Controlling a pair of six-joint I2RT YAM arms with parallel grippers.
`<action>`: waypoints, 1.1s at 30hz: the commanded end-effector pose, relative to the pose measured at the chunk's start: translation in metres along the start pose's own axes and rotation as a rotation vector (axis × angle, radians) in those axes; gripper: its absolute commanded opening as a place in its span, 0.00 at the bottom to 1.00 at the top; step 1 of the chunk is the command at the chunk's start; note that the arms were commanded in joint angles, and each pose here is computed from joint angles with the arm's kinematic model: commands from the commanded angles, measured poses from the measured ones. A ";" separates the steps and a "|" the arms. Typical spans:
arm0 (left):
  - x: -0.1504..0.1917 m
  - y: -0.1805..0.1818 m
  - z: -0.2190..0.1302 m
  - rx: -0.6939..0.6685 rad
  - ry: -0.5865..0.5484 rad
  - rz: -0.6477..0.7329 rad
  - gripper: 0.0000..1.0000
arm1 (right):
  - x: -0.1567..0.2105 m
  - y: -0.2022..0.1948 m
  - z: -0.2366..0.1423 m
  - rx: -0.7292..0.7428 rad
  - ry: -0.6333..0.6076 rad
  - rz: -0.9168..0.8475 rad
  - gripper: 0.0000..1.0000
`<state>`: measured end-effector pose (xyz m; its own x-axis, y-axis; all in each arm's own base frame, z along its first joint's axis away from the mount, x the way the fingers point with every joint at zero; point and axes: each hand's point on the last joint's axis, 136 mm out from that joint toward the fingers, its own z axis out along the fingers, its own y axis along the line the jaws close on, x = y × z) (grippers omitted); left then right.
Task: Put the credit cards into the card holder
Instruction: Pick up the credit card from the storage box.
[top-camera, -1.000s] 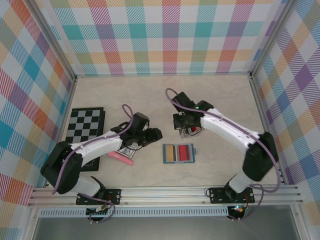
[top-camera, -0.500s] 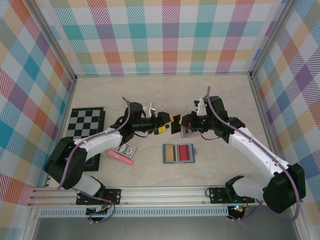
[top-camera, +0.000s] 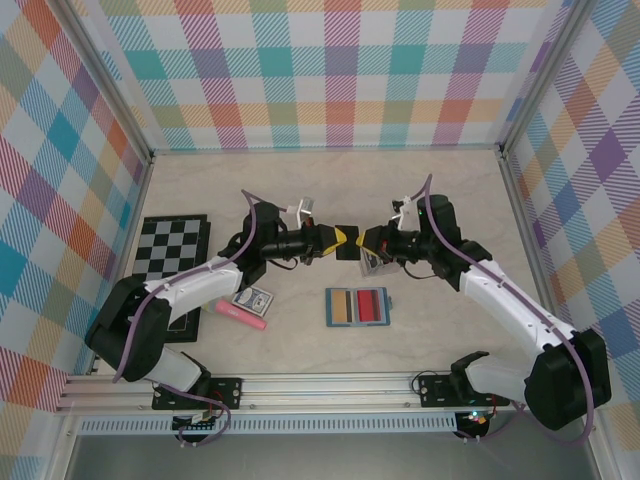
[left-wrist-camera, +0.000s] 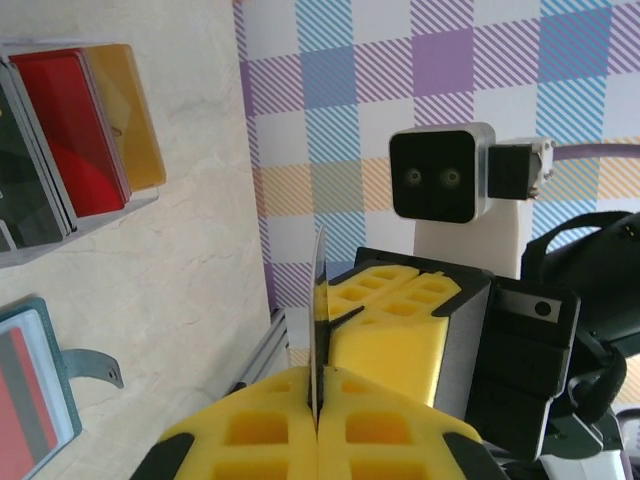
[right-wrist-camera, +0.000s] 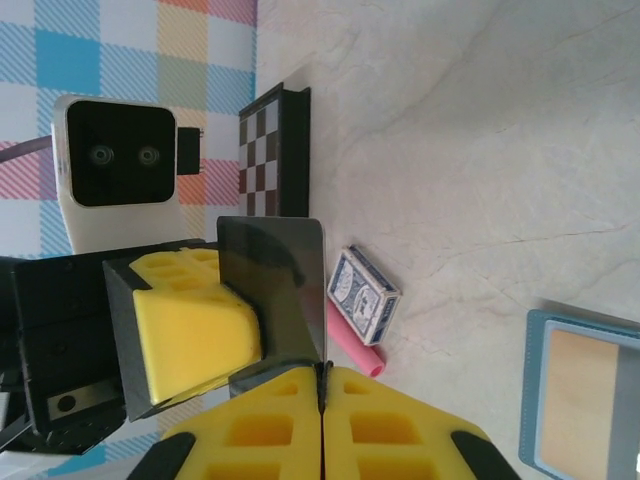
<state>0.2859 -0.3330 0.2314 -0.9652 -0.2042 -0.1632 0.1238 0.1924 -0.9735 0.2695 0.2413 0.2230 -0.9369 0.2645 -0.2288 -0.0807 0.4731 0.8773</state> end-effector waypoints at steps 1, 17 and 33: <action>0.003 -0.016 -0.005 0.047 0.011 0.042 0.00 | 0.001 0.016 -0.002 -0.098 0.026 -0.026 0.13; 0.008 -0.026 -0.002 0.101 0.062 0.049 0.00 | 0.009 0.027 -0.003 -0.215 0.125 -0.052 0.18; 0.046 0.147 -0.051 -0.690 0.054 -0.078 0.64 | 0.048 -0.116 -0.030 0.661 0.099 -0.160 0.06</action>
<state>0.2697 -0.2886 0.1235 -0.9691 -0.2326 -0.0819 -0.0821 0.6174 -0.7824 0.2409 0.2037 0.1533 -0.9526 0.1759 -0.2482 -0.0196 0.7788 0.6270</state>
